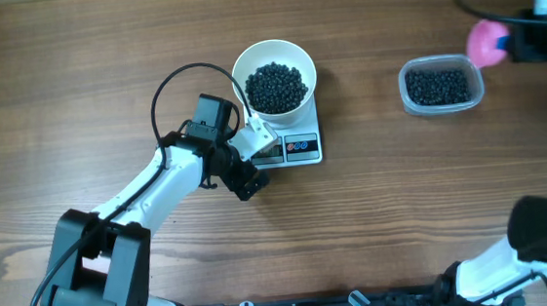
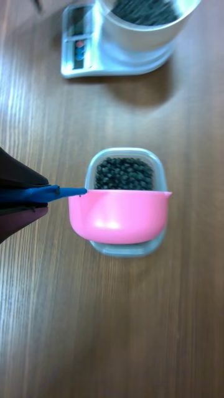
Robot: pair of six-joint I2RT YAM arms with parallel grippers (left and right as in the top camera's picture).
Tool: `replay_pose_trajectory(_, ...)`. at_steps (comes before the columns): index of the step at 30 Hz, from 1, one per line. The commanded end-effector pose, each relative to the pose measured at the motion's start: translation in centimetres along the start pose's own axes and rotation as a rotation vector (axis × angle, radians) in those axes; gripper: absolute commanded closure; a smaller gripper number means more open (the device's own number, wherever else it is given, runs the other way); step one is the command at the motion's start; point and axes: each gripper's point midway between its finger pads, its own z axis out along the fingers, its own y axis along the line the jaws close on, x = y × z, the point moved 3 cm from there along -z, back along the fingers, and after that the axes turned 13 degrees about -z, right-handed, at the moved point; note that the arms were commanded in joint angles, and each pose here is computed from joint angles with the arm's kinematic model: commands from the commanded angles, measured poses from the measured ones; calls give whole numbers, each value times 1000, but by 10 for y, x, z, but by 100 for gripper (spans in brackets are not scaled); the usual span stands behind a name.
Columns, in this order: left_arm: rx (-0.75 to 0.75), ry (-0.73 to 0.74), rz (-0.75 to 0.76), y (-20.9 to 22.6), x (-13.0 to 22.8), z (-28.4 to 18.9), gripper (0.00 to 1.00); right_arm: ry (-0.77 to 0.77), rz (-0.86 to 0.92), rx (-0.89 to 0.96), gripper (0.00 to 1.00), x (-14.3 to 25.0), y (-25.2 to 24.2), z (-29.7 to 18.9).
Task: Scoop item into bowl and weigh 150g on scale
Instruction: 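Move the scoop back to the bean tub and scoop beans, right gripper, then lift the filled scoop with the right gripper toward the white bowl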
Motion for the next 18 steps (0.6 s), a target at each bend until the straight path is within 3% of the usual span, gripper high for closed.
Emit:
replay_pose_trajectory(1, 21, 2, 16, -3, 2, 3, 0, 155, -207, 51, 96, -6, 8, 42)
replay_pose_trajectory(6, 21, 2, 16, -3, 2, 3, 0, 207, -347, -4, 96, -16, 13, 87)
replay_pose_trajectory(14, 21, 2, 15, -3, 2, 3, 0, 320, -339, -1, 96, -8, -2, 137)
replay_pose_trajectory(18, 21, 2, 15, -3, 2, 3, 0, 291, -318, -64, 96, -10, 4, 151)
